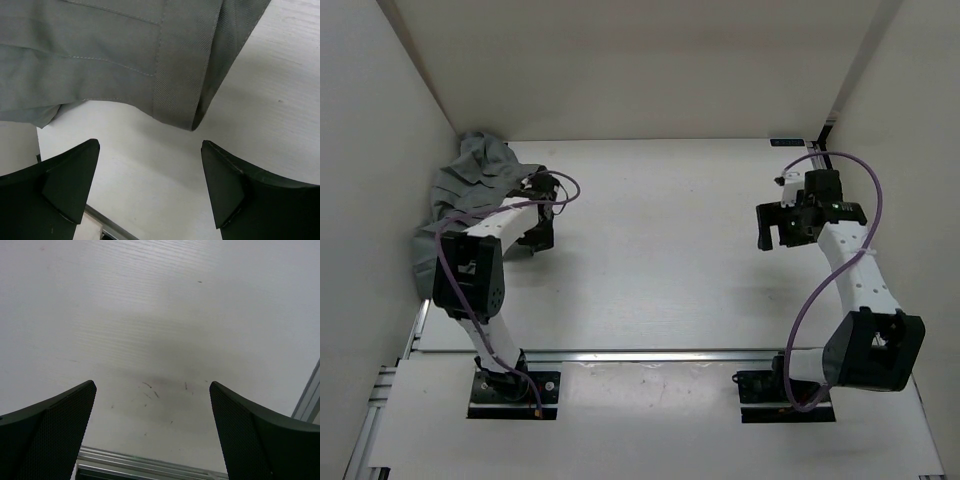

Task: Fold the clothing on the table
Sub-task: Grab the skirt from the pile

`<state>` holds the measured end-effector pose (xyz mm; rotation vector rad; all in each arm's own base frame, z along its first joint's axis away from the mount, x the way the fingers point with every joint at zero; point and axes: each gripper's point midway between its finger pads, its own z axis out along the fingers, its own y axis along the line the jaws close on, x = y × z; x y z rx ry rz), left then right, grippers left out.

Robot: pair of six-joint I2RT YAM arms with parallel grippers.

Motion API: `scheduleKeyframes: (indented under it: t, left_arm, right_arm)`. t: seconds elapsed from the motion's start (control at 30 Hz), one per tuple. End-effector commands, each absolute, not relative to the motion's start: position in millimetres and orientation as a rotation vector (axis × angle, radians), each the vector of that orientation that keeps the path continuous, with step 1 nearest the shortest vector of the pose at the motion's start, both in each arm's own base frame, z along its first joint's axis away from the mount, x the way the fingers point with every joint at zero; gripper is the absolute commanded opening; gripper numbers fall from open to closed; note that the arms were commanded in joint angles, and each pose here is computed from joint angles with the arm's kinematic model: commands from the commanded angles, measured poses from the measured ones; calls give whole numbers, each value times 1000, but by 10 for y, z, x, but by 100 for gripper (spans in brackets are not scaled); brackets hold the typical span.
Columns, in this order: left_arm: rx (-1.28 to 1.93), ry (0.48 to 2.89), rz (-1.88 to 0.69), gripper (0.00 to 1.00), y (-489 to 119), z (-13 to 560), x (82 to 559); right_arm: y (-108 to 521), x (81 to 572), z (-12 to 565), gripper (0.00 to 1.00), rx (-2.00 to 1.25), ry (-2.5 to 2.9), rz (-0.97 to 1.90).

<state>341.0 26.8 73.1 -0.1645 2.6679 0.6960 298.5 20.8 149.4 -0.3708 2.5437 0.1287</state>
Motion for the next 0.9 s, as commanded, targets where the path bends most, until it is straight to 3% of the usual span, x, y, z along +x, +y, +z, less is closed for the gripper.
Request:
scheduleKeyframes:
  t: [0.0, 0.37, 0.87]
  left_arm:
    - [-159, 2626, 740, 92, 190, 691, 3594]
    - [-166, 2605, 948, 87, 201, 536, 3744]
    - [-232, 2566, 925, 84, 307, 633, 3731]
  right_arm:
    - [101, 3044, 1578, 99, -245, 2554, 205]
    - [83, 3070, 1629, 99, -287, 2564, 153]
    - [-55, 3066, 1514, 99, -267, 2608, 131]
